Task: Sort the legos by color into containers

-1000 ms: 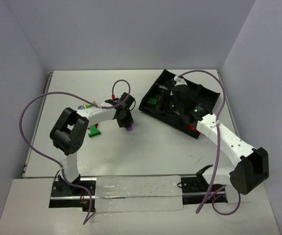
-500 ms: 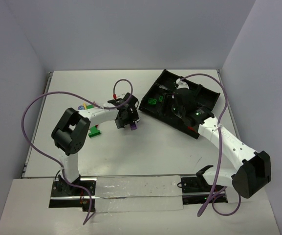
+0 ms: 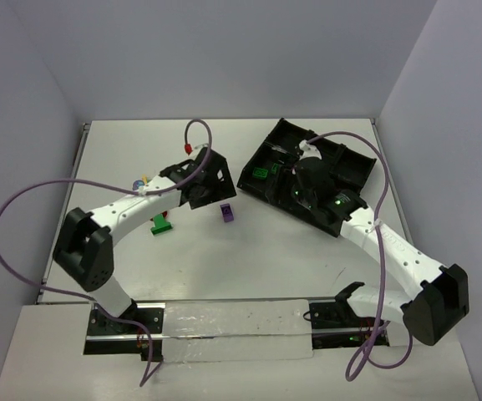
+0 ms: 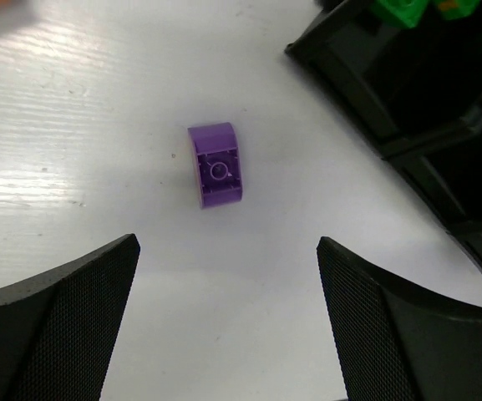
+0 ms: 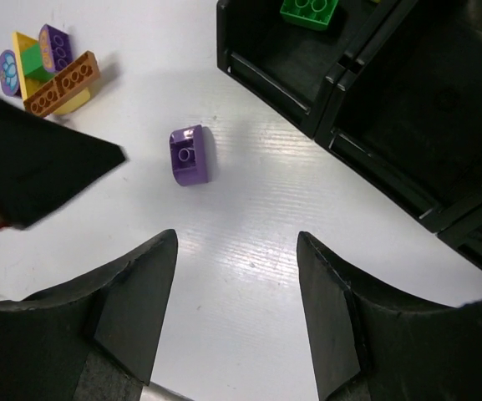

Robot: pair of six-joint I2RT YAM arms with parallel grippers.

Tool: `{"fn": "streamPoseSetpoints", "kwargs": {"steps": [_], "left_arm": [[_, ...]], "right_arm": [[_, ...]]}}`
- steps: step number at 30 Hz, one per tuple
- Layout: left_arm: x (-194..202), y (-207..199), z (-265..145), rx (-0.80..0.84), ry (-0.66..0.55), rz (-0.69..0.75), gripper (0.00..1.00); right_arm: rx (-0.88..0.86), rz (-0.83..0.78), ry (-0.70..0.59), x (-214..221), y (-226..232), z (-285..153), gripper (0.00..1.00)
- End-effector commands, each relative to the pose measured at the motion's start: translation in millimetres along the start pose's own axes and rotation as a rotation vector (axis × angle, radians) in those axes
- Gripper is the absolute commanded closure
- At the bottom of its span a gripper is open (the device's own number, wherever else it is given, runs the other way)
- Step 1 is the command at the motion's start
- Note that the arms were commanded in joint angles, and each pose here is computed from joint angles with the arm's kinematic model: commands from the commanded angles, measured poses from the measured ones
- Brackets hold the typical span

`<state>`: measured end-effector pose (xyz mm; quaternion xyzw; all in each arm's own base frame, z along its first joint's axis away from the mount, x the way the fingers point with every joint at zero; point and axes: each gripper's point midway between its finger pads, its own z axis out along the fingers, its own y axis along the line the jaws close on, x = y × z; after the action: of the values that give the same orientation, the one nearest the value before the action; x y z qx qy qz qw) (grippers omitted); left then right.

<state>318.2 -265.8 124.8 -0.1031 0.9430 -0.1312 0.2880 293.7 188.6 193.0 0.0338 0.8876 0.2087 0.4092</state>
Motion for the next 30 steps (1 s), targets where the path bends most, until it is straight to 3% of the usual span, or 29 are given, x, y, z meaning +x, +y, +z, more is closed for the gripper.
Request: {"fn": "streamPoseSetpoints", "kwargs": {"steps": [1, 8, 12, 17, 25, 30], "left_arm": [[-18.9, 11.7, -28.5, -0.003, -0.041, 0.065, 0.05], [-34.2, 54.0, -36.4, -0.080, -0.064, 0.059, 0.05], [-38.0, 80.8, -39.6, -0.119, -0.084, 0.036, 0.05], [-48.1, 114.6, -51.1, -0.175, -0.114, -0.016, 0.05], [-45.0, 133.9, -53.3, -0.139, -0.115, -0.084, 0.05], [-34.6, 136.5, -45.7, -0.103, -0.116, -0.051, 0.05]], "right_arm": [[0.003, -0.020, -0.076, -5.5, 5.6, -8.8, 0.33], [-0.006, -0.142, -0.031, 16.5, 38.6, 16.9, 0.33], [-0.048, -0.189, 0.006, 40.6, 64.9, 46.6, 0.24], [-0.053, -0.241, 0.078, 60.0, 86.3, 78.5, 0.22], [0.005, -0.274, 0.135, 77.8, 96.0, 115.4, 0.16], [0.044, -0.277, 0.151, 84.2, 91.8, 129.1, 0.13]]}}
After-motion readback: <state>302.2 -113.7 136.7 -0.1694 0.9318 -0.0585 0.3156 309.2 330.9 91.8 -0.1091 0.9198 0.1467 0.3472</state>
